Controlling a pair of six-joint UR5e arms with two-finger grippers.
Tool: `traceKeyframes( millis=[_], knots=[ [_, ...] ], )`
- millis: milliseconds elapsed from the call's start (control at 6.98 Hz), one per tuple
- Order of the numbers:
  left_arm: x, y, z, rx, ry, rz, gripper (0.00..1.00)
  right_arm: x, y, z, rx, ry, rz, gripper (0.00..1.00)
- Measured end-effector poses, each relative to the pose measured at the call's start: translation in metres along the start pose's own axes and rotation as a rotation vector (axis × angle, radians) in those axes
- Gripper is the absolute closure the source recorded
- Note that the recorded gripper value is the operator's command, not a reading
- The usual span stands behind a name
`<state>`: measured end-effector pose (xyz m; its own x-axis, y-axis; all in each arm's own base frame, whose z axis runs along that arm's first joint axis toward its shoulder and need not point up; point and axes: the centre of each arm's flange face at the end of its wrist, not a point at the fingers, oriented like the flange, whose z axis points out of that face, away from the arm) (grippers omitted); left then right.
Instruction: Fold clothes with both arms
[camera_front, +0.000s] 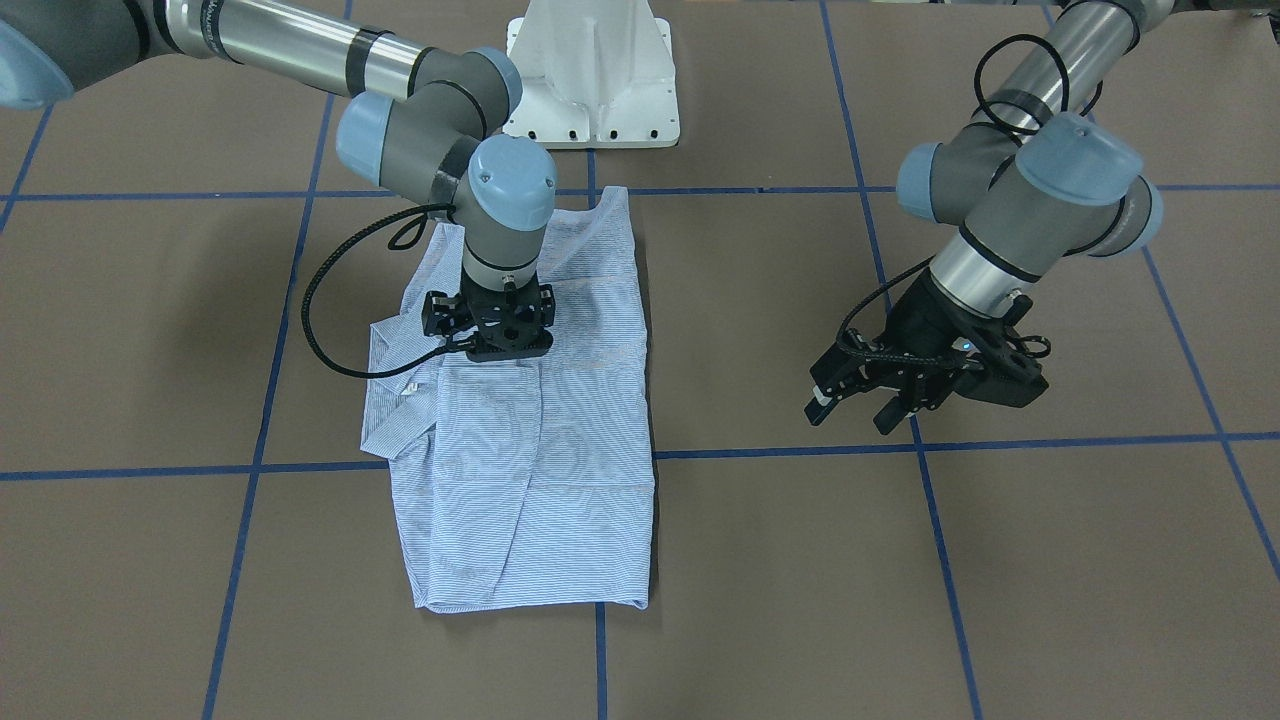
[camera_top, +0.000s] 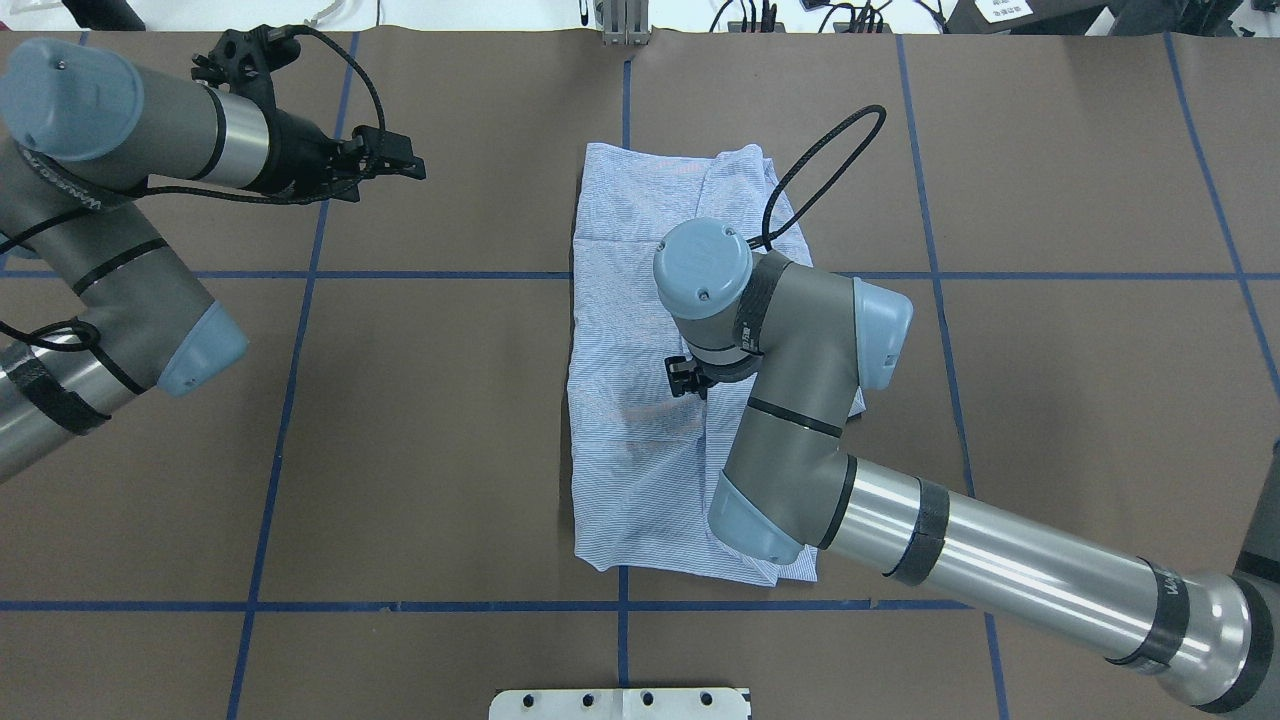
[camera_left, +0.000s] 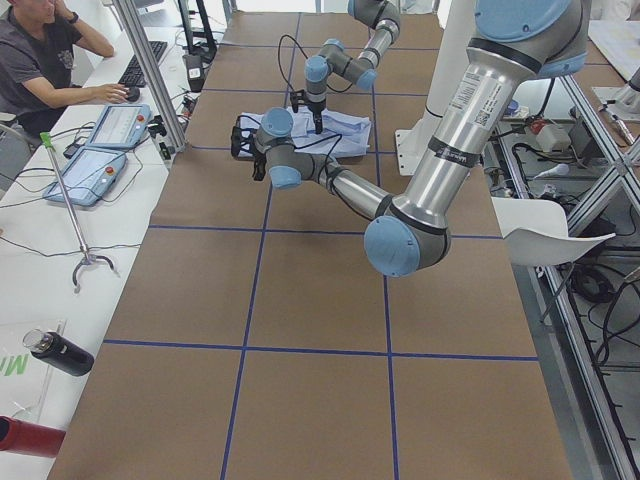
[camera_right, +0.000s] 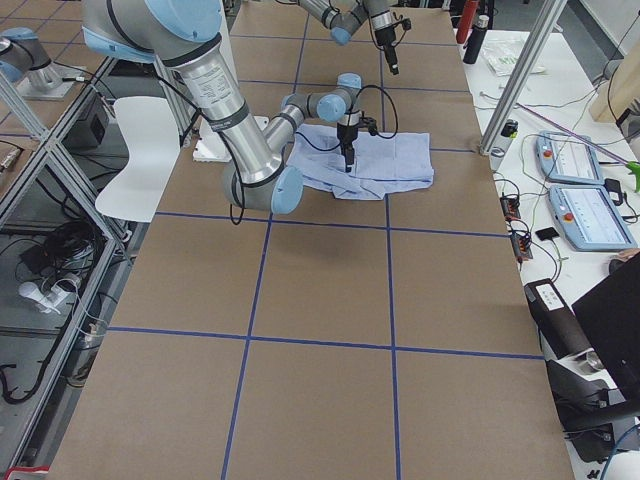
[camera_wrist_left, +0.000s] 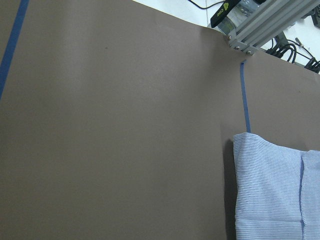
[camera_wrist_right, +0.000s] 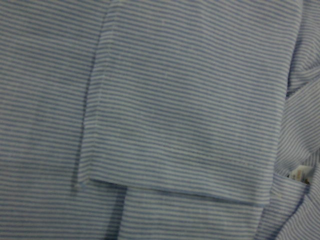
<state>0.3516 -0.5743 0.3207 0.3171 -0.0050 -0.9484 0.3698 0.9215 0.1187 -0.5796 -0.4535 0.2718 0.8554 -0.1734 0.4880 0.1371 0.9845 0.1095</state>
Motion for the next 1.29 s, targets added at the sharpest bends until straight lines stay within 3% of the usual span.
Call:
traceKeyframes(
  millis=[716, 1003, 1289],
  knots=[
    [0.005, 0.007, 0.003, -0.011, 0.007, -0.013, 0.0, 0.047, -0.015, -0.012, -0.027, 0.068, 0.001, 0.0],
    [0.012, 0.006, 0.002, -0.008, 0.017, -0.013, 0.0, 0.122, 0.0, -0.016, -0.025, 0.089, -0.058, 0.0],
    [0.026, 0.003, 0.001, -0.007, 0.019, -0.025, 0.0, 0.181, 0.016, 0.001, -0.039, 0.12, -0.096, 0.0]
  ],
)
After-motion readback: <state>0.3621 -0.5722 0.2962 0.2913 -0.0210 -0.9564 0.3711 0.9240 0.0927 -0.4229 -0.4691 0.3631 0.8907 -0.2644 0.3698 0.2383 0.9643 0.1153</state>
